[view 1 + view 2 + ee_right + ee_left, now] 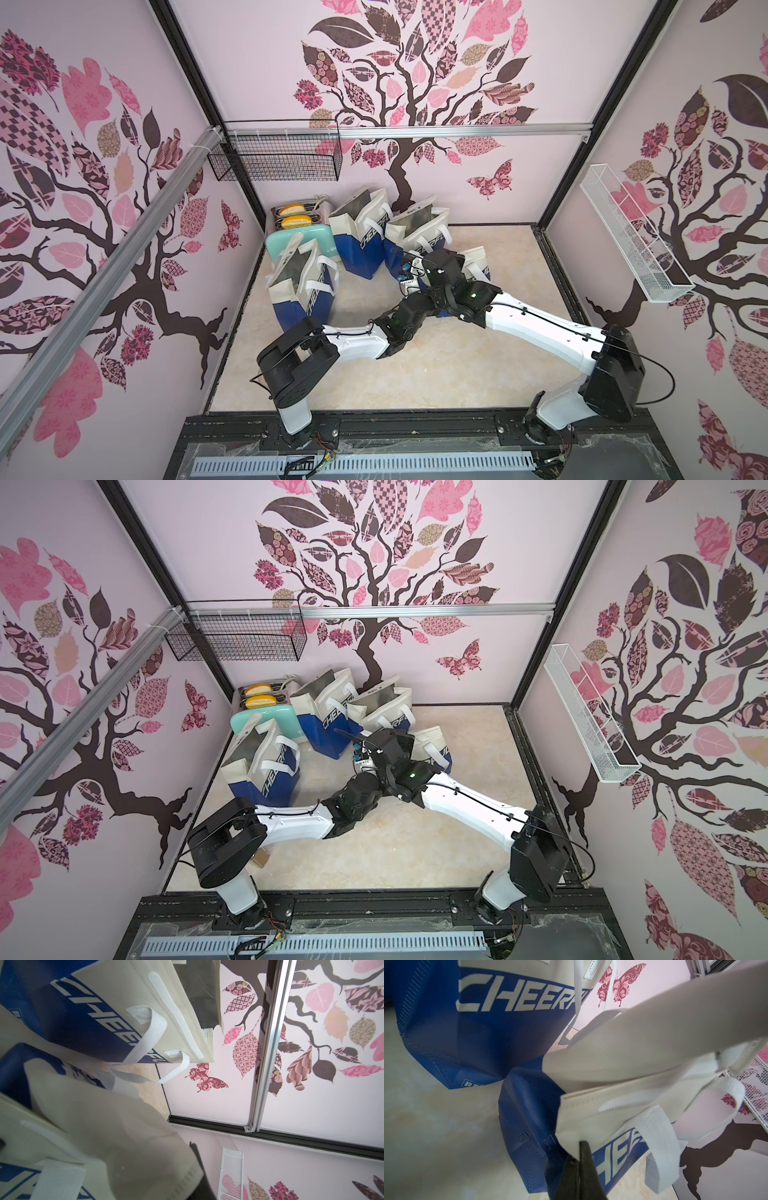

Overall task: Open the takeout bag
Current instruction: Open the takeout bag at the center of the board.

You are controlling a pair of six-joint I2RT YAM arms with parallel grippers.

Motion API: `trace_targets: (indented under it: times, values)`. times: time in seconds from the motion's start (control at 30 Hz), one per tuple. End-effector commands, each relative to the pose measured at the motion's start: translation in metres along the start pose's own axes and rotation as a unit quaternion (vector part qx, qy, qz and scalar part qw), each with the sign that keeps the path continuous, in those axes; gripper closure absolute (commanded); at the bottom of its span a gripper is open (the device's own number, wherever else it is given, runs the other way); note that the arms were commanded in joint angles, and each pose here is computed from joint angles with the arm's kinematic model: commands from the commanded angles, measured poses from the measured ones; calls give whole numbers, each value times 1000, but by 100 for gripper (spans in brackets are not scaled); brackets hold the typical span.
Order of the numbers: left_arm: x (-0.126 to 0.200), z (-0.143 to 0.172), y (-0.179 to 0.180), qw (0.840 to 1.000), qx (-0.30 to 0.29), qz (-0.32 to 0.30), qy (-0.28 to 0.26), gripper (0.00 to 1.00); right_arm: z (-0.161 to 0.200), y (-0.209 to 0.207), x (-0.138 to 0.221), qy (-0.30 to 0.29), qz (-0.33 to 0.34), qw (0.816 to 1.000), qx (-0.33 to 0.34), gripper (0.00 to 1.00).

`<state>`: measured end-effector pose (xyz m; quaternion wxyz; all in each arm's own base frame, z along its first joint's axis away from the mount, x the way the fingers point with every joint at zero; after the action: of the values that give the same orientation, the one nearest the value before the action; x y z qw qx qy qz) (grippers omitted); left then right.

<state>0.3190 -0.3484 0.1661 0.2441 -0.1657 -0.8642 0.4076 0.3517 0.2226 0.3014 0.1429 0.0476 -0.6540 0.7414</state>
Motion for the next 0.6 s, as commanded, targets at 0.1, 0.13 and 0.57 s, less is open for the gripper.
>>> trace_targets:
  times: [0.1, 0.13, 0.57]
  values:
    - [4, 34, 54, 992, -50, -91, 68, 100, 9, -55, 11, 22, 51, 997, -60, 100]
    - [5, 32, 50, 993, -50, -87, 68, 100, 9, -51, 14, 5, 32, 996, -87, 100]
    - [11, 18, 18, 994, -57, -58, 74, 100, 62, -1, 22, -140, -131, 908, -373, 49]
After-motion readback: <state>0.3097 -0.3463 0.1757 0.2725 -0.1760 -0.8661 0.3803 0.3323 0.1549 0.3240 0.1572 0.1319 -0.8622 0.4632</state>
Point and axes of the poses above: each gripper's point midway between its finger pads, its own x axis back along the fingers, its own y axis along the line the jaws close on, z = x × y, the point moved 3 cm from there along x, back along the fingers, and after that the axes turned 14 degrees about x, right-handed, at the moved point
